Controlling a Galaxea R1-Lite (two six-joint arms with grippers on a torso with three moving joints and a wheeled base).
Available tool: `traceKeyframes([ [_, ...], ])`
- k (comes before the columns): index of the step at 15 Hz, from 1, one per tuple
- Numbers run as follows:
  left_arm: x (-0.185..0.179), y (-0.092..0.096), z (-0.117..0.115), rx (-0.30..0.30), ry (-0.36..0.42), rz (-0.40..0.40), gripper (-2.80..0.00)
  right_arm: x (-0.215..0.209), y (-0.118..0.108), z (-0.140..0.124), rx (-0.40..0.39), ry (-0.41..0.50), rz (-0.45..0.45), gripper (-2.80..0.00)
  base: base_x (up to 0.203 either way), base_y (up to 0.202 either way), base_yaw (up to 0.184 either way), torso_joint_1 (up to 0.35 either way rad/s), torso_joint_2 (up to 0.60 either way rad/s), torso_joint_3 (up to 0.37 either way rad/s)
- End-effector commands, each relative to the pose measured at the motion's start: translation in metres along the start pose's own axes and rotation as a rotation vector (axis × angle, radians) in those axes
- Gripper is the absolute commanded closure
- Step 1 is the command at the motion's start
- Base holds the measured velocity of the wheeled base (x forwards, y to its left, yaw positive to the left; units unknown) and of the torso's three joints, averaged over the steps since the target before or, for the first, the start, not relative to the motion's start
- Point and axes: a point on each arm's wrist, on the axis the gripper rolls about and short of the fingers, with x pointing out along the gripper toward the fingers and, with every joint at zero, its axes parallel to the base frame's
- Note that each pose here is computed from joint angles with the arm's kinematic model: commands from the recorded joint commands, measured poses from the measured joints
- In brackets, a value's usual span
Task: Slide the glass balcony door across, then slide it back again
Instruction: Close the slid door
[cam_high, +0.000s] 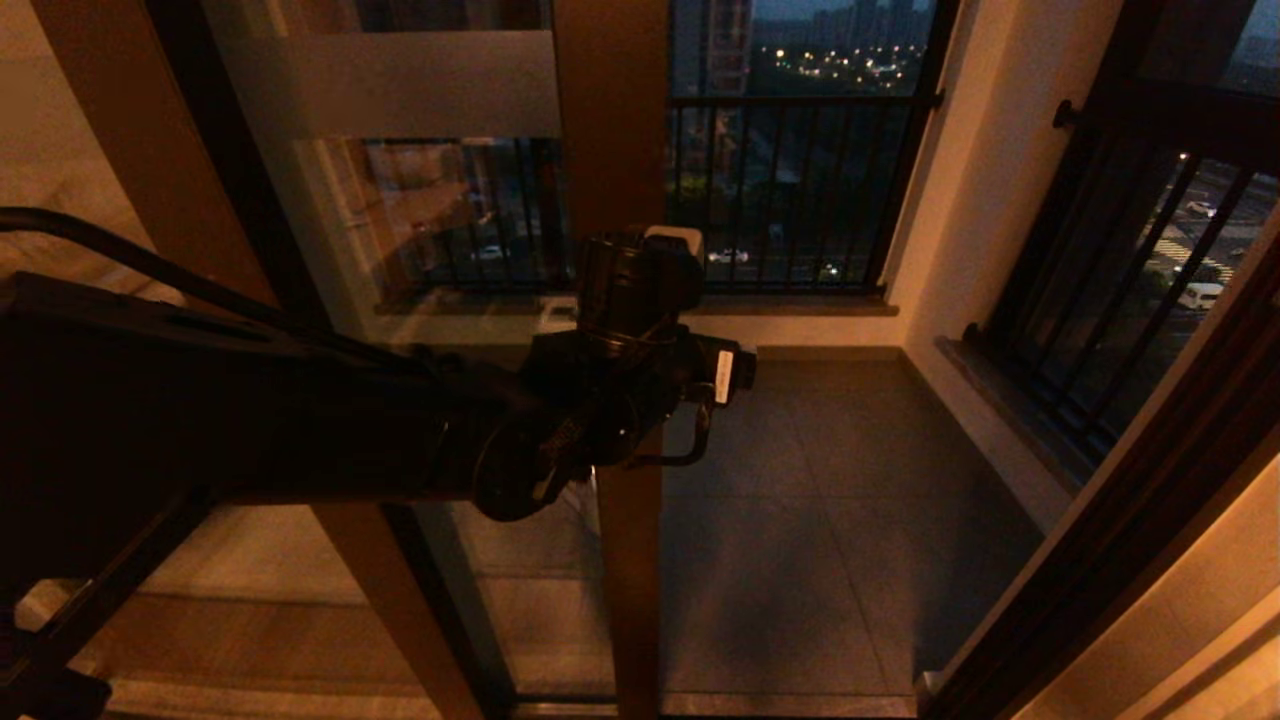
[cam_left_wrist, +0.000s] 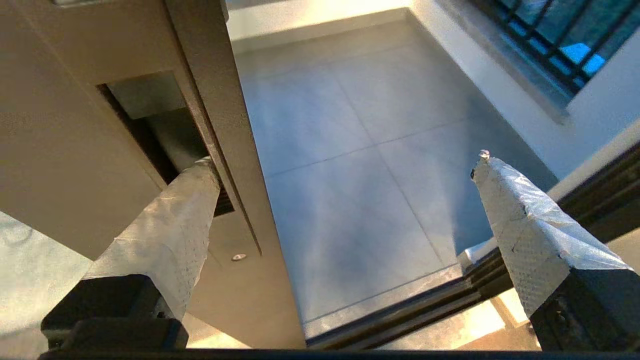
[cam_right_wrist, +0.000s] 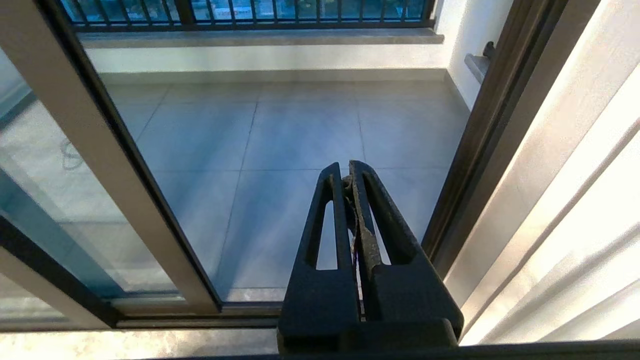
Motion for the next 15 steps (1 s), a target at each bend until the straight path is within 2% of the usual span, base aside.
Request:
traceKeyframes([
  [1,0.003,-0.004,-0.005,0.006,0.007,0.001,-2.80,0.000,0.000,-0.001,0.000,0.003,0.000,0.00,0.000,0.000,0.000,0.000,0.00,0.000],
  [5,0.008,-0.013,-0.006,0.012,0.003,0.017,-2.80,0.000,0.000,-0.001,0.000,0.003,0.000,0.00,0.000,0.000,0.000,0.000,0.00,0.000],
  [10,0.007,-0.026,-0.011,0.022,0.011,-0.009,-2.80,0.000,0.000,-0.001,0.000,0.003,0.000,0.00,0.000,0.000,0.000,0.000,0.00,0.000],
  [15,0.000,-0.024,-0.006,0.019,0.002,0.007,-2.80,0.000,0.000,-0.001,0.000,0.003,0.000,0.00,0.000,0.000,0.000,0.000,0.00,0.000],
])
